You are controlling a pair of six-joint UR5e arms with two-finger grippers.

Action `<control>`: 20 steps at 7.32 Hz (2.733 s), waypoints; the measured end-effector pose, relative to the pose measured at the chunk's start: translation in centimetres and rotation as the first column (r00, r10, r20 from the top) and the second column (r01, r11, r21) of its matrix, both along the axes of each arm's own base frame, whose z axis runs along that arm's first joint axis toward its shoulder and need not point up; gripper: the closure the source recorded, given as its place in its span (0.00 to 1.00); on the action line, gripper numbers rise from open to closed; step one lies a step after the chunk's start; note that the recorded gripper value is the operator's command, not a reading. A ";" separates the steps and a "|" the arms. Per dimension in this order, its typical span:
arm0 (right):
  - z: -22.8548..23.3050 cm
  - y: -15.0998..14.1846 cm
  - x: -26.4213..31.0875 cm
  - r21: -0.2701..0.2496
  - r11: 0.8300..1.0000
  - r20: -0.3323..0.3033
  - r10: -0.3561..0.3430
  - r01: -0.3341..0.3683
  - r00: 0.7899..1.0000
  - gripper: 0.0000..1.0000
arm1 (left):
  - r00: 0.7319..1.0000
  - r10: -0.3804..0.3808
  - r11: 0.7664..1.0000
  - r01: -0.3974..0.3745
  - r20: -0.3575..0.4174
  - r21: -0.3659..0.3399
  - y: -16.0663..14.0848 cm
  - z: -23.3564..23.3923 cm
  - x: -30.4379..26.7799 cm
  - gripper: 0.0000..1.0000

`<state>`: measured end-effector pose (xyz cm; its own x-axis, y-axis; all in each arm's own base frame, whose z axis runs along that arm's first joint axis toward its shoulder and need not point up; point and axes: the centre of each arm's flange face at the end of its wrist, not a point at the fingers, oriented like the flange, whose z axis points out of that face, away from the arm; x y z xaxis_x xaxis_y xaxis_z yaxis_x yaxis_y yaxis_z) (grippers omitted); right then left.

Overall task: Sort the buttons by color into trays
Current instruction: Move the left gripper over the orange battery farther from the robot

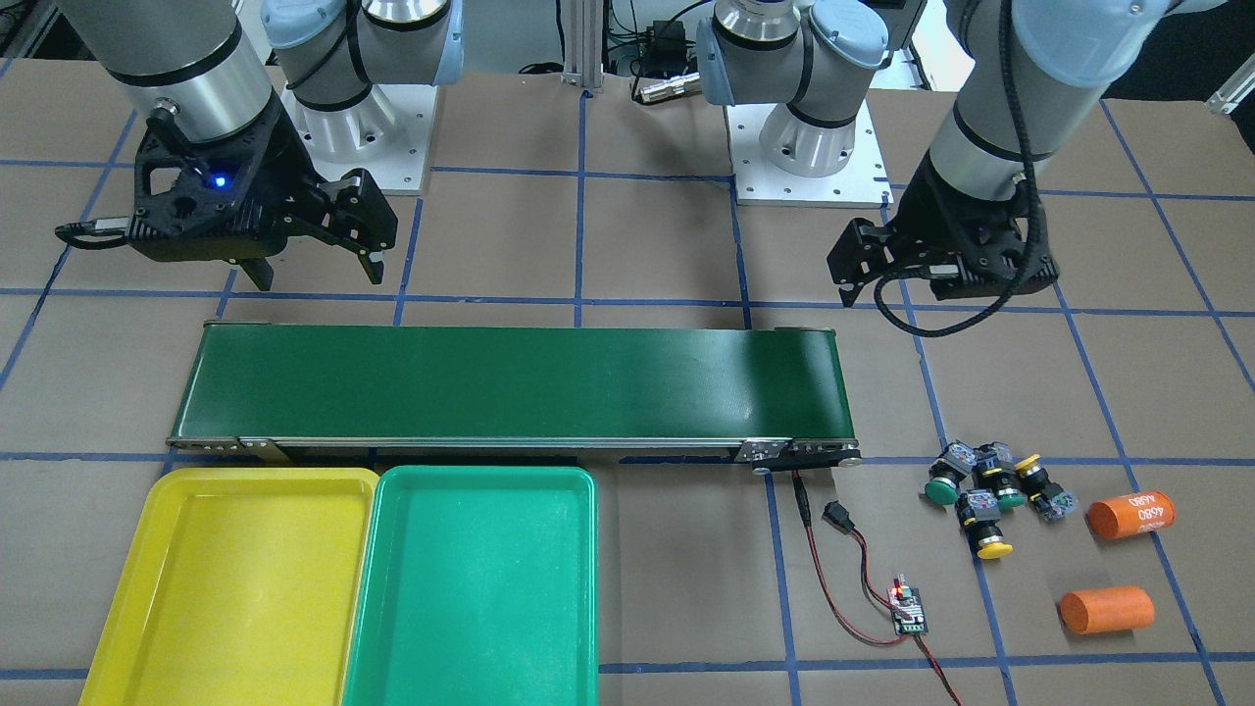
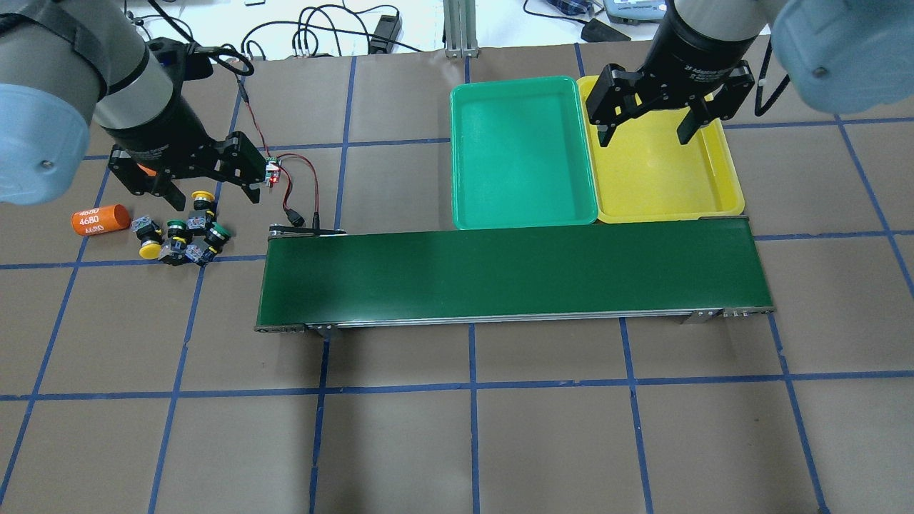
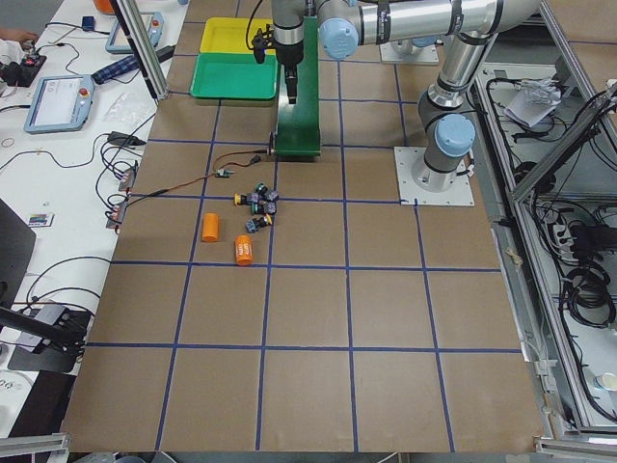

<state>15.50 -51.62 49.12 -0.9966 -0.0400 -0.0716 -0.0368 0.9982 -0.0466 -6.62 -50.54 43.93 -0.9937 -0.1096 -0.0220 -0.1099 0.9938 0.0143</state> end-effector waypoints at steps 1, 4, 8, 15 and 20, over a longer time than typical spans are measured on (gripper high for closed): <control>0.0 0.0 0.0 0.000 1.000 0.000 0.000 0.000 1.000 0.00 | 0.999 0.040 0.999 -0.040 0.005 -0.022 -0.9 -0.2 2.1 0.00; 0.0 0.0 0.0 0.000 1.000 0.000 0.000 0.000 1.000 0.00 | 0.993 0.121 0.992 -0.120 0.009 -0.026 -4.4 -3.2 7.5 0.00; 0.0 0.0 0.0 -0.001 1.000 0.000 0.000 0.000 1.000 0.00 | 0.998 0.052 0.995 -0.049 0.038 -0.090 -10.6 -8.3 19.3 0.00; 0.0 0.0 0.0 0.000 1.000 0.000 0.000 0.000 1.000 0.00 | 0.999 -0.024 0.996 0.027 0.037 -0.083 -21.8 -16.9 25.8 0.00; 0.0 0.0 0.0 0.001 1.000 0.000 0.000 0.000 1.000 0.00 | 0.990 -0.132 0.990 0.134 0.040 -0.053 -24.9 -20.6 27.4 0.00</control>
<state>15.50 -51.58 49.14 -0.9966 -0.0400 -0.0716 -0.0368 0.9983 -0.0457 20.73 -75.41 23.32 -0.9982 0.0213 -0.0557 0.0238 0.9988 -0.0431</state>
